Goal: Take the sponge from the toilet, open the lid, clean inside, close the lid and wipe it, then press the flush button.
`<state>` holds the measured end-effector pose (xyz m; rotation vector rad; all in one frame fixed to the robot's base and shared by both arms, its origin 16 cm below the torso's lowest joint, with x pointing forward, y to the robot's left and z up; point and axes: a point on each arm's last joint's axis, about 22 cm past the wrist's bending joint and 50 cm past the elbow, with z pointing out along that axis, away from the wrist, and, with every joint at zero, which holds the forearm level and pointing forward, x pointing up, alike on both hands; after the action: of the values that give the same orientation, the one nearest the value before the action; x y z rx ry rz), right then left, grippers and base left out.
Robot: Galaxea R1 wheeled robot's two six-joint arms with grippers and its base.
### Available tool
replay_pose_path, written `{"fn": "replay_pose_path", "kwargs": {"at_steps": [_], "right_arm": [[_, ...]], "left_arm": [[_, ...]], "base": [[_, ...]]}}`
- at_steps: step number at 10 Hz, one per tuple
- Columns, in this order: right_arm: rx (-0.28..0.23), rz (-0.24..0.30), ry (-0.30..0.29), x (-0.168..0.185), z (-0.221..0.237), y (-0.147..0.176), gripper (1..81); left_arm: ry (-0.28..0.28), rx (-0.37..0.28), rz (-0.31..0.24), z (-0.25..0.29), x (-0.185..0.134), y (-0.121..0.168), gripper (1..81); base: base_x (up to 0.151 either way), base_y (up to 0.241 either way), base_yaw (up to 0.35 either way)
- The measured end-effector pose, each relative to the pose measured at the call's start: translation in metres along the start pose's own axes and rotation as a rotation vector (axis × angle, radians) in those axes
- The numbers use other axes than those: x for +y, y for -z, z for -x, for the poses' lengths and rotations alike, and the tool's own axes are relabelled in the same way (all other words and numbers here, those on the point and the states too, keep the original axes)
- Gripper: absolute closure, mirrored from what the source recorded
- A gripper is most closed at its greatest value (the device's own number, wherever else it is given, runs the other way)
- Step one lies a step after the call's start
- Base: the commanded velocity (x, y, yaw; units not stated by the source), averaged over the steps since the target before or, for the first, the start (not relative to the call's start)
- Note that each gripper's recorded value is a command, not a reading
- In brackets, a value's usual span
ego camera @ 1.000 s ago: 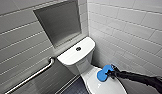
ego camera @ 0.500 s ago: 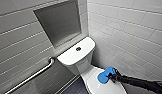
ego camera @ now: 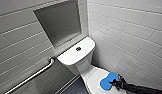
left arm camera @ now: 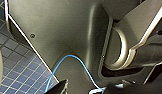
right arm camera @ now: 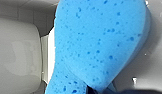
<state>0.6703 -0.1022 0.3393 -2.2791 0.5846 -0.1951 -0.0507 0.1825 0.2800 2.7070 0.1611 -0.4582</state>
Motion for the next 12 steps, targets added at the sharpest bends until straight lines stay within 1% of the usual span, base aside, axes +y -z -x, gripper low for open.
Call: {"fn": "replay_pose_path", "kwargs": {"at_steps": [1,2,4,6,9,12], "right_arm": [[0.033,-0.004,-0.015,0.016,0.001,0.01,81.1],[0.054,-0.016,-0.025,0.019,0.004,0.011,81.1],[0.066,-0.023,-0.033,0.024,0.005,0.019,81.1],[0.077,-0.019,-0.055,0.044,0.015,0.04,81.1],[0.131,-0.017,-0.102,0.081,0.036,0.07,81.1],[0.177,-0.015,-0.141,0.106,0.059,0.087,81.1]], "left_arm": [[0.001,-0.001,-0.001,0.001,0.0,0.0,1.0],[0.002,-0.004,0.0,0.004,0.0,0.0,1.0],[0.003,-0.008,0.001,0.007,0.001,-0.001,1.0],[0.004,-0.006,0.001,0.006,0.001,-0.001,1.0],[0.0,-0.006,0.001,0.006,0.001,-0.001,1.0],[-0.004,-0.006,0.001,0.006,0.001,-0.001,1.0]], "base": [[0.0,0.0,0.0],[0.0,0.0,0.0],[0.0,0.0,0.0],[0.0,0.0,0.0],[0.0,0.0,0.0],[0.0,0.0,0.0]]}}
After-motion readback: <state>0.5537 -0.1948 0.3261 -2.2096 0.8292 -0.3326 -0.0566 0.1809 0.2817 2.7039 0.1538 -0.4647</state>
